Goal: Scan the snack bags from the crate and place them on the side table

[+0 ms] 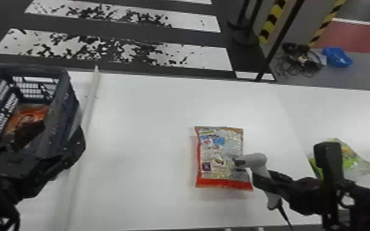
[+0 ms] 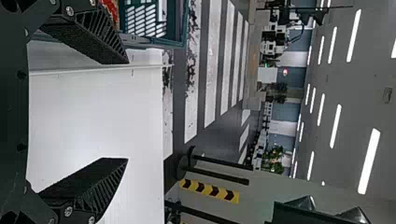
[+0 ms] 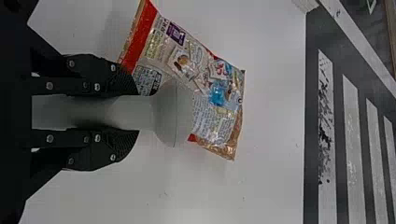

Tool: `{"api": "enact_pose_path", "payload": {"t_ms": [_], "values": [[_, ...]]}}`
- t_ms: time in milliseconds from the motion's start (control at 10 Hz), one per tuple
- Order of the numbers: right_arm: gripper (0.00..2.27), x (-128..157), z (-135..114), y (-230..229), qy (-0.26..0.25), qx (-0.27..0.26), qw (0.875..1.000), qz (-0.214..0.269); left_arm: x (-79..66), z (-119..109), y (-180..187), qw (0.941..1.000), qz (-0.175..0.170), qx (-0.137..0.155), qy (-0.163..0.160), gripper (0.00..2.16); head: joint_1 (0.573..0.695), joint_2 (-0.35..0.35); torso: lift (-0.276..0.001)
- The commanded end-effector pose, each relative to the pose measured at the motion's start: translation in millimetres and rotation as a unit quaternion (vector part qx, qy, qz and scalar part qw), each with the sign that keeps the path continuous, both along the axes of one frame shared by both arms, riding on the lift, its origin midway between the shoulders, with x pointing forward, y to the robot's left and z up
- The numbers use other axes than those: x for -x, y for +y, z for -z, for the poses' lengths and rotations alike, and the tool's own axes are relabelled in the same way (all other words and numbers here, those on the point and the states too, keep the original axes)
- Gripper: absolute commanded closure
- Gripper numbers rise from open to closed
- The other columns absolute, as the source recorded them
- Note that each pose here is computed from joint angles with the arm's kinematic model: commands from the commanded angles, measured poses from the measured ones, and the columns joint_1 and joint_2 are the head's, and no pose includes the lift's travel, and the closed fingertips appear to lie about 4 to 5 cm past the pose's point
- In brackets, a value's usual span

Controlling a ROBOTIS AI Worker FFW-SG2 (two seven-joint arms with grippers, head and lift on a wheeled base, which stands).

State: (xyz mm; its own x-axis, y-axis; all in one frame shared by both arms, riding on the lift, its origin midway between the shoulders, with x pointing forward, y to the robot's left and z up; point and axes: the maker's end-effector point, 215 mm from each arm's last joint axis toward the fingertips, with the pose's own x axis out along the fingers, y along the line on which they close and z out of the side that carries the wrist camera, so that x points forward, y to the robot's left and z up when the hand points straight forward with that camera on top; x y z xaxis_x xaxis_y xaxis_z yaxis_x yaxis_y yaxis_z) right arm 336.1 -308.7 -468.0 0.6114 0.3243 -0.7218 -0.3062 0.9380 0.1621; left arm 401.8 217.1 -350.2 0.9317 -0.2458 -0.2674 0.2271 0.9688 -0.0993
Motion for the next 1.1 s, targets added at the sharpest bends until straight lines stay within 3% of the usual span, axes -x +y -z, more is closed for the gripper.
{"api": "enact_pose_path", "payload": {"t_ms": [0,1000], "values": [[2.12,-3,1,11,0.004,-0.003,1.000,-0.008,0.2,2,0,1.0000,-0.001,0.001,0.002,0.14,0.695,-0.145,-0.094],[2.12,-13,7,19,0.006,-0.002,1.000,-0.007,4.3,2,-1,1.0000,0.000,0.001,0.004,0.14,0.695,-0.115,-0.094]]}}
